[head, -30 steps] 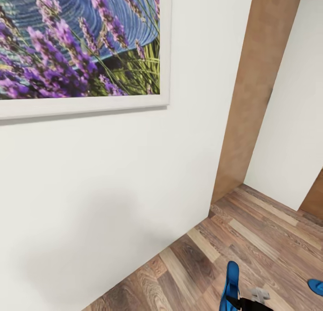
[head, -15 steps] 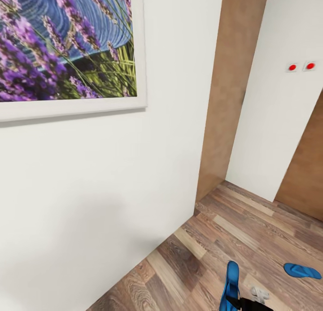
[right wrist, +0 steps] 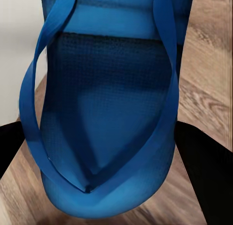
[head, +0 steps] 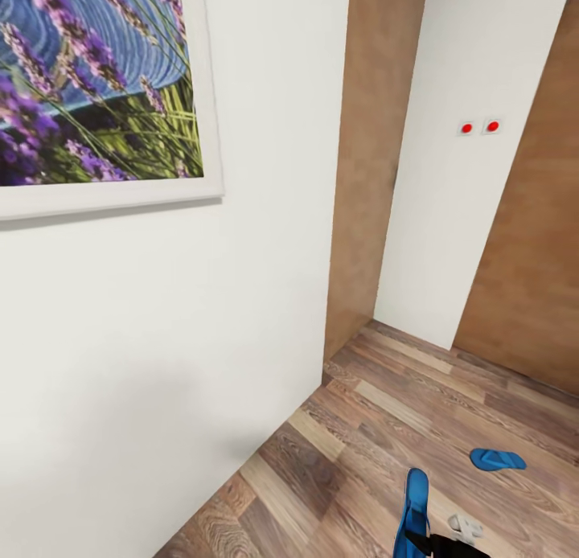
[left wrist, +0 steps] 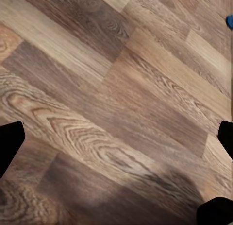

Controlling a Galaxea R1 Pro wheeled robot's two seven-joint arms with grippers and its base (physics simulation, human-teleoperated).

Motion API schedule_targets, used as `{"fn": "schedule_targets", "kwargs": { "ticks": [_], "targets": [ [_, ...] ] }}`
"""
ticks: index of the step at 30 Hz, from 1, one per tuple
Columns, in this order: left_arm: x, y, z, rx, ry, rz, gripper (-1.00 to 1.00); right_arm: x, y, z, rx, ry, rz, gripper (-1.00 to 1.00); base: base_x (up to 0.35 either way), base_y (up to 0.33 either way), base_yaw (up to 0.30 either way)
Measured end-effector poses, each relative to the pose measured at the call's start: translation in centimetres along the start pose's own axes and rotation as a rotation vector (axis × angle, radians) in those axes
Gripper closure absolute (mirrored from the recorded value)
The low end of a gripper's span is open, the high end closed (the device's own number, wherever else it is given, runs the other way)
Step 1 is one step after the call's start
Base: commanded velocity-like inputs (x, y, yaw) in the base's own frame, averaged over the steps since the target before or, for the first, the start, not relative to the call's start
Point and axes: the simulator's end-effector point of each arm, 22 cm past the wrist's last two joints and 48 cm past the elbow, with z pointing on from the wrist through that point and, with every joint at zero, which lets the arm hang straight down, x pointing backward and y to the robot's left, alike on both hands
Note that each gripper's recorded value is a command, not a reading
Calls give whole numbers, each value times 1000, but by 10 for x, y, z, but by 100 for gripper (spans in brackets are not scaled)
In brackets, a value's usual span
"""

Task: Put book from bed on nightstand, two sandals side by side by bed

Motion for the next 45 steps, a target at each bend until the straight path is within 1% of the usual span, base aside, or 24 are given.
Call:
{"fn": "schedule_targets", "kwargs": {
  "ticks": [33,37,45],
  "targets": [
    [-9,-1,-1,2,-20,10,-100,-8,4,-3,-7,-18,-10,100,2,0,-260],
    [-10,-2,-2,2,-21,11,-100,-9,5,-3,-7,-20,-10,100,150,0,-277],
    [-11,-2,-2,2,-25,13,-100,-11,5,-4,-8,-23,-12,100,284,0,-277]
  ]
}}
